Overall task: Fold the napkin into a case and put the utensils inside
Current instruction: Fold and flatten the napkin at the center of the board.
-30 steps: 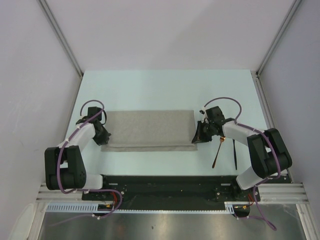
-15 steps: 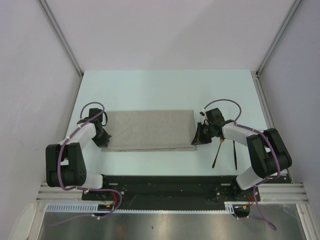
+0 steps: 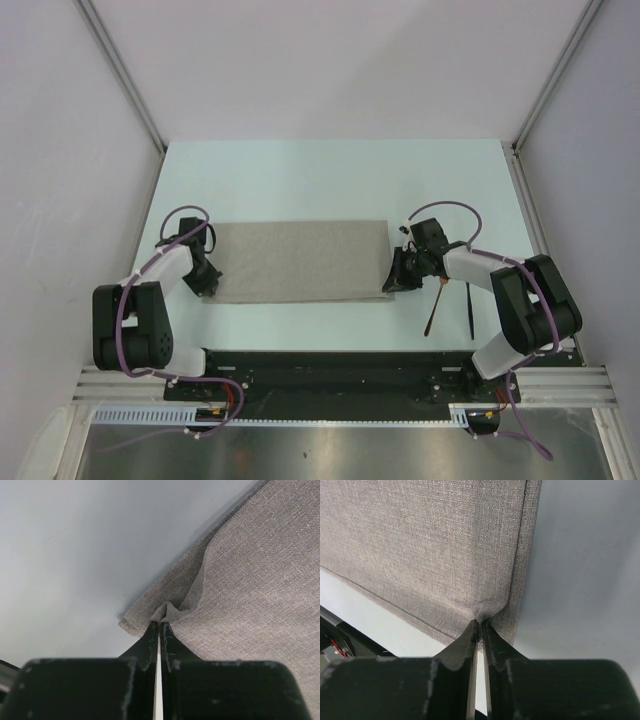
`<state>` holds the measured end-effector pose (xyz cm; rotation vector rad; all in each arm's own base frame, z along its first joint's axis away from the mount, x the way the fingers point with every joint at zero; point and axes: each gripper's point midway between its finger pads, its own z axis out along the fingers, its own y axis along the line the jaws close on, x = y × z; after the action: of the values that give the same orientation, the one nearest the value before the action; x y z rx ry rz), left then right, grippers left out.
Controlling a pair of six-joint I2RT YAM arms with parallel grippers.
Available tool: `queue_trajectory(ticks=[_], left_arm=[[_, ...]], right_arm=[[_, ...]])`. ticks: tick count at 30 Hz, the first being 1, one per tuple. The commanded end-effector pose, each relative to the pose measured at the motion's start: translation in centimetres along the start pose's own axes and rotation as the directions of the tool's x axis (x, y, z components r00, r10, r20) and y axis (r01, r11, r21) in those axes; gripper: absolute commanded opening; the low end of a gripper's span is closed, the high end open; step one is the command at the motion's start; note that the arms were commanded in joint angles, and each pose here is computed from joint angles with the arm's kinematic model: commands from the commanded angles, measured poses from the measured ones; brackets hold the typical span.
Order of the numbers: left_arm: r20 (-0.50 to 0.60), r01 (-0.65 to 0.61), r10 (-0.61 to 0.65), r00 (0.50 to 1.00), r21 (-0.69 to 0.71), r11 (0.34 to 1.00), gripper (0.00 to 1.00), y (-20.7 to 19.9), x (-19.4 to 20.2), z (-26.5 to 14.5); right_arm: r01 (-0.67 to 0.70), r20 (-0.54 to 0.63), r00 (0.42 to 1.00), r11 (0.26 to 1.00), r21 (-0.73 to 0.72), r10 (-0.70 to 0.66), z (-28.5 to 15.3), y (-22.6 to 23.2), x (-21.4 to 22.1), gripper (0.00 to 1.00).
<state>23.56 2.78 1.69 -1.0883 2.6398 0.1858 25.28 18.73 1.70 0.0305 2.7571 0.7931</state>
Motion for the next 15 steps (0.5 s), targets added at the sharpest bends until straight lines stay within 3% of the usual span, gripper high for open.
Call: queue_trajectory(ticks=[1,8,9,10,11,15], left_arm=[[0.064,0.028,-0.023,0.998,-0.079,0.996,0.00,1.4,-1.4,-0.4],[0.095,0.044,-0.046,0.994,0.016,0.999,0.34,0.9,-1.8,-3.6],[0.107,0.048,-0.053,0.993,0.041,0.998,0.45,0.6,-1.9,-4.3],[0.116,0.048,-0.054,0.992,0.058,0.997,0.48,0.6,-2.1,-5.0],[0.140,0.050,-0.060,0.988,0.078,0.996,0.57,0.6,-2.4,-5.9],[0.188,0.025,-0.046,0.981,0.112,0.993,0.60,0.4,-3.5,-7.5]], right_arm=[[0.008,0.014,1.000,0.999,0.034,-0.009,0.1,-0.8,-0.2,0.14],[0.051,0.082,0.995,0.998,0.044,-0.055,-3.2,0.8,-2.0,0.37],[0.066,0.109,0.992,0.997,0.044,-0.070,-4.0,1.4,-2.7,0.43],[0.068,0.111,0.991,0.996,0.055,-0.074,-4.6,1.4,-2.7,0.46],[0.088,0.141,0.985,0.995,0.056,-0.096,-5.6,1.9,-3.2,0.48],[0.107,0.186,0.975,0.992,0.070,-0.119,-7.3,2.3,-3.9,0.59]])
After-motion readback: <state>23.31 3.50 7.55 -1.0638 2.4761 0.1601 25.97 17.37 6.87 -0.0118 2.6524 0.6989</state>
